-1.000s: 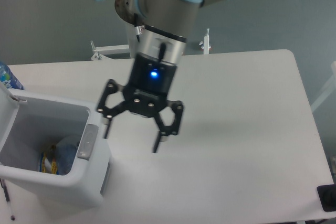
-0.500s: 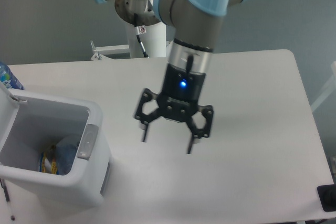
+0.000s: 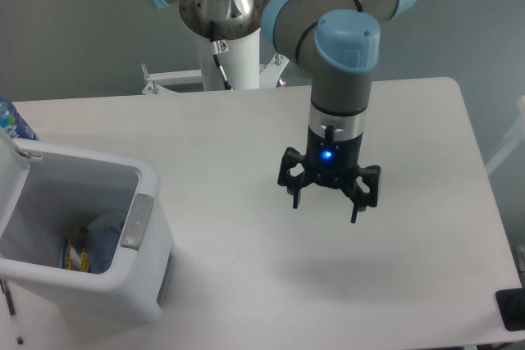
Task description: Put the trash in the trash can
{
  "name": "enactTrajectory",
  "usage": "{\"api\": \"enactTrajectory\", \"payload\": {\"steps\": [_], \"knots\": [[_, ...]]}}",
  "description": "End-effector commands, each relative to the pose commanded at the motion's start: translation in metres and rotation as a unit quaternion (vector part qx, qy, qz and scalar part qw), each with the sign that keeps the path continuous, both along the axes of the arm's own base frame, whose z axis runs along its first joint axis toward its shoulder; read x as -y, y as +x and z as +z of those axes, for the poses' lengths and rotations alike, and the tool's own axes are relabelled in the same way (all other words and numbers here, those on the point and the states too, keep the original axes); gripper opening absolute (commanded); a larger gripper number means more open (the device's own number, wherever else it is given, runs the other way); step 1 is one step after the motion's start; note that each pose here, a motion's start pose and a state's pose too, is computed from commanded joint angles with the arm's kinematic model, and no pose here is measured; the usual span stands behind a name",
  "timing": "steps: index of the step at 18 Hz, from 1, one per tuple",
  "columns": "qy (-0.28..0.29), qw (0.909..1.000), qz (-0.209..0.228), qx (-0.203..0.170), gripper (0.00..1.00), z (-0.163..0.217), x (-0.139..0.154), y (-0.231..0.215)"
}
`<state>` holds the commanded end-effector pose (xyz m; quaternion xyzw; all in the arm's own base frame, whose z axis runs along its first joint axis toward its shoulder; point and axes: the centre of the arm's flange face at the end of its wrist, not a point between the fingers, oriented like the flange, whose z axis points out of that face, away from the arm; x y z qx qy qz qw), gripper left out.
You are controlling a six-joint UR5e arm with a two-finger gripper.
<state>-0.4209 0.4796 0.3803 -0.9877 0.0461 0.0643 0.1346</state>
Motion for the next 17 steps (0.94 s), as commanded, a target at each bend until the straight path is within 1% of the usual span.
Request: {"api": "enactTrajectory", "payload": {"steps": [3,4,5,7,17], "knots": [[-0.009,0.9986,-0.051,-0.013,1.00,-0.0025,0.0026,0.0016],[-0.018,0.9979,-0.059,-0.021,1.00,-0.0020,0.0039,0.0003],[-0.030,0.9973,-0.061,-0.029,1.00,-0.0024,0.0059,-0.0001],[-0.043,0.9968,-0.059,-0.032,1.00,-0.0066,0.0078,-0.0002],[-0.044,0.9969,-0.058,-0.031,1.00,-0.0090,0.0071,0.0019]]}}
